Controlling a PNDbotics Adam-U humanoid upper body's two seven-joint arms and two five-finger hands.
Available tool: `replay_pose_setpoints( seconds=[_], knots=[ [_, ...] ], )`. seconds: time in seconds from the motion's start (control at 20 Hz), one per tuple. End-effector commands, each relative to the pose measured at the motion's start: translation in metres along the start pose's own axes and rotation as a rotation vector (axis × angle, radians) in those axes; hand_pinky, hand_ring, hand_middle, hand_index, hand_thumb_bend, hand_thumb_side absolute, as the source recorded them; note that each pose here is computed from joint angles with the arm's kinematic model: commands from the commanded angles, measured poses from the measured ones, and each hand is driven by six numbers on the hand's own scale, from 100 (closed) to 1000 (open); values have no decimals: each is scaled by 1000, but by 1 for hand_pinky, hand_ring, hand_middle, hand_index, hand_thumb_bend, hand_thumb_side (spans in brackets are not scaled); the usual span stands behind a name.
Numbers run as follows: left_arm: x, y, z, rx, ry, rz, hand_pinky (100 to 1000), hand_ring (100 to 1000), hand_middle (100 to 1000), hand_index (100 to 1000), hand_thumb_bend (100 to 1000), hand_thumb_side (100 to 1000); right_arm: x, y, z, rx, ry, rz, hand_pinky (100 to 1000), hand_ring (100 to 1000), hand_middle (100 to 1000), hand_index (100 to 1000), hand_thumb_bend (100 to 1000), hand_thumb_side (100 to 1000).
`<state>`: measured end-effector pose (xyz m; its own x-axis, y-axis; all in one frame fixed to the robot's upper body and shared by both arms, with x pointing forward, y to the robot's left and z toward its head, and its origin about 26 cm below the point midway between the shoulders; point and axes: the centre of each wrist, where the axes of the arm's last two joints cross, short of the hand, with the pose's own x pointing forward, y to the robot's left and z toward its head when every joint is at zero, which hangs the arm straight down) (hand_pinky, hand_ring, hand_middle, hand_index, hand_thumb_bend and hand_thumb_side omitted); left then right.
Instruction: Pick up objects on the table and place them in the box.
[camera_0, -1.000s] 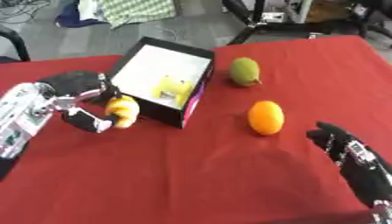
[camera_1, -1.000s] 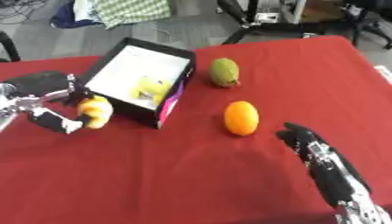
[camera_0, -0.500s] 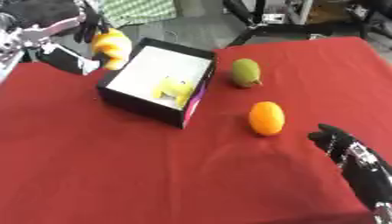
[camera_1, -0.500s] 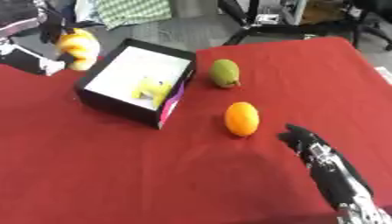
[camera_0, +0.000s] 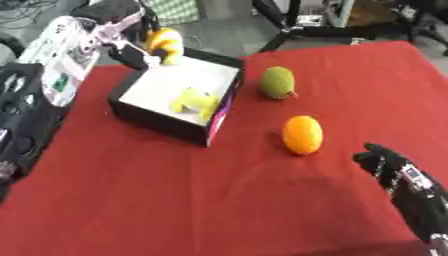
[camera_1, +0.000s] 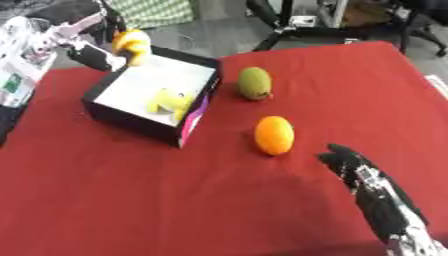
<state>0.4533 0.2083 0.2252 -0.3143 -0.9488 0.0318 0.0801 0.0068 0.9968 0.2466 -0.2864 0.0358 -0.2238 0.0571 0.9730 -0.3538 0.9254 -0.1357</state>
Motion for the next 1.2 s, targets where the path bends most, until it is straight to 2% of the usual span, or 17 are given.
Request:
replay_pose_setpoints(
  seconds=[0.05,0.3,0.55,0.7,0.75,0.8,0.85,0.9,0.95,1.05,1.1,1.2],
  knots=[
    [-4,-2,-9,22,94,18,575,438,429,662,206,233,4,1,-4,15,-18,0,1000,907,753,895,100,889],
    [-16,-32,-22,-10,202,-1,582,454,449,679,213,256,4,1,-4,17,-20,-3,1000,907,753,895,100,887],
    [-29,-59,-29,-27,251,-28,598,478,482,716,204,317,4,1,-4,18,-20,-4,1000,907,753,895,100,888],
    [-34,-75,-33,-38,252,-56,643,534,549,790,283,510,4,1,-4,15,-22,-3,1000,907,753,895,100,885],
    [-36,-80,-34,-42,249,-65,652,550,567,803,299,540,4,1,-4,14,-22,-3,1000,907,753,895,100,886],
    [-37,-84,-35,-42,244,-75,678,590,616,837,350,627,4,1,-4,13,-22,-3,1000,907,753,895,100,887],
    [-38,-88,-35,-39,240,-86,688,603,634,851,381,665,4,1,-4,12,-22,-3,1000,907,753,895,100,888],
    [-38,-92,-35,-35,233,-96,715,643,693,885,453,753,4,1,-4,11,-21,-3,1000,908,753,895,100,889],
    [-39,-94,-34,-27,224,-103,734,670,726,900,471,807,4,0,-4,11,-21,-3,1000,908,753,895,100,888],
    [-43,-95,-31,3,213,-101,763,712,769,920,447,883,4,0,-4,8,-22,-2,1000,908,753,895,100,884],
    [-46,-93,-29,29,210,-92,764,710,766,914,399,899,4,0,-4,5,-22,-1,1000,908,753,895,100,883],
    [-56,-83,-22,98,203,-70,756,685,741,898,315,869,4,-1,-3,-4,-20,1,1000,908,753,895,100,885]
  ],
)
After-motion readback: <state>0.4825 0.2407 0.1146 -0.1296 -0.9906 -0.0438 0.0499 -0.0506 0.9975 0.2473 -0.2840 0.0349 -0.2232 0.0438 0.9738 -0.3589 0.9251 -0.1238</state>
